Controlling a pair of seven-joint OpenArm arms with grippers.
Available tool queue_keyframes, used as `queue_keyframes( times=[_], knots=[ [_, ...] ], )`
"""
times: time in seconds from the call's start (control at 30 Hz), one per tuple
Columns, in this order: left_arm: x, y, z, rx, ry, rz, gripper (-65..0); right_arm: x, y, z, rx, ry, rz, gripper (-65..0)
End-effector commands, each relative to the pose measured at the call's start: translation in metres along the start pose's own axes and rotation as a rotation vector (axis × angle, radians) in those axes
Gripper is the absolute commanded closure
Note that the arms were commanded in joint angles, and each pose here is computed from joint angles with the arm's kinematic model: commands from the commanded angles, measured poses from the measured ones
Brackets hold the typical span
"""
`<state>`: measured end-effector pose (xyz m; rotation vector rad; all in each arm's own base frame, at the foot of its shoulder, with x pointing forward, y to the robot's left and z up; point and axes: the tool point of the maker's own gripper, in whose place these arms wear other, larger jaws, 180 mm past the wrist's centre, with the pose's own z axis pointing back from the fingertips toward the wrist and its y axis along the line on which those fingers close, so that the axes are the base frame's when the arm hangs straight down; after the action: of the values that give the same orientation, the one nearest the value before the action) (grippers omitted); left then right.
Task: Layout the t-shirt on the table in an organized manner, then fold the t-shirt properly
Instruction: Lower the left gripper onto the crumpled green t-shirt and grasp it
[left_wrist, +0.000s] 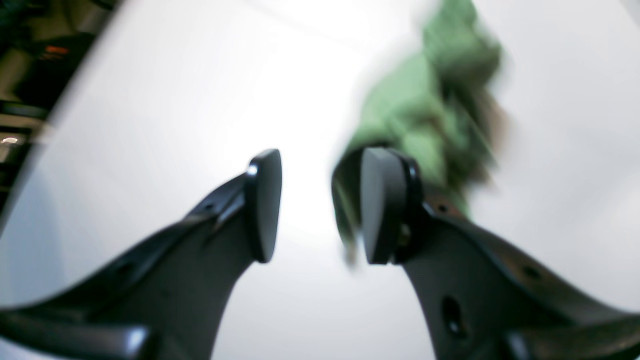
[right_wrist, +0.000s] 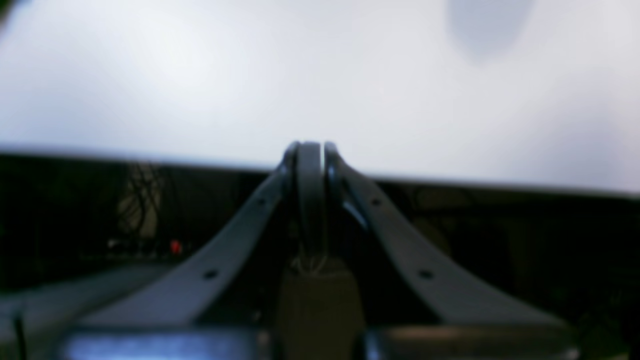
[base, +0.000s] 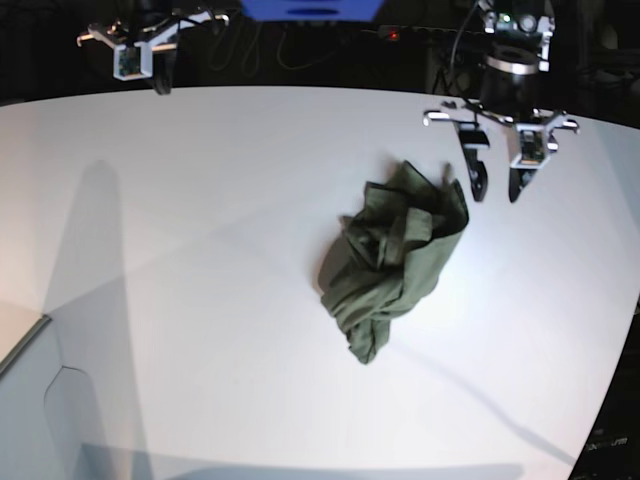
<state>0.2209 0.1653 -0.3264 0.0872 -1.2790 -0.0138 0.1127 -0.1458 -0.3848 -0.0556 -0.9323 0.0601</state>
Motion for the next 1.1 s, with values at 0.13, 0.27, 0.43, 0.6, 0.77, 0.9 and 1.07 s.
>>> queue_keyframes(
  times=[0.13,0.27,0.43,0.6,0.77,0.9,1.07],
  knots=[
    [0.022,0.007,-0.028,0.033,-0.034,0.046,-28.2,0.035,0.0,-0.013,-0.002,-0.116,-0.001,-14.1],
    [0.034,0.006,-0.051,0.017,-0.035,0.144,-43.0,0.049,-0.001,-0.022,-0.005,-0.157,-0.002,-29.5],
    [0.028,0.0,-0.081,-0.003,0.011,0.172,-54.0,0.066,-0.002,-0.031,-0.009,-0.206,-0.003,-37.0],
    [0.009,-0.02,-0.1,-0.062,0.066,0.143,-54.0,0.076,-0.003,-0.037,-0.011,-0.233,-0.004,-37.0],
    [-0.003,-0.042,-0.104,-0.137,0.101,0.094,-54.1,0.074,-0.003,-0.042,-0.011,-0.203,-0.004,-37.0],
    [0.004,-0.047,-0.111,-0.152,0.086,0.089,-54.1,0.069,-0.003,-0.051,-0.013,-0.141,-0.006,-37.0],
    [-0.007,-0.045,-0.124,-0.141,0.119,0.087,-54.2,0.074,-0.004,-0.055,-0.015,-0.144,-0.006,-37.0]
  ],
)
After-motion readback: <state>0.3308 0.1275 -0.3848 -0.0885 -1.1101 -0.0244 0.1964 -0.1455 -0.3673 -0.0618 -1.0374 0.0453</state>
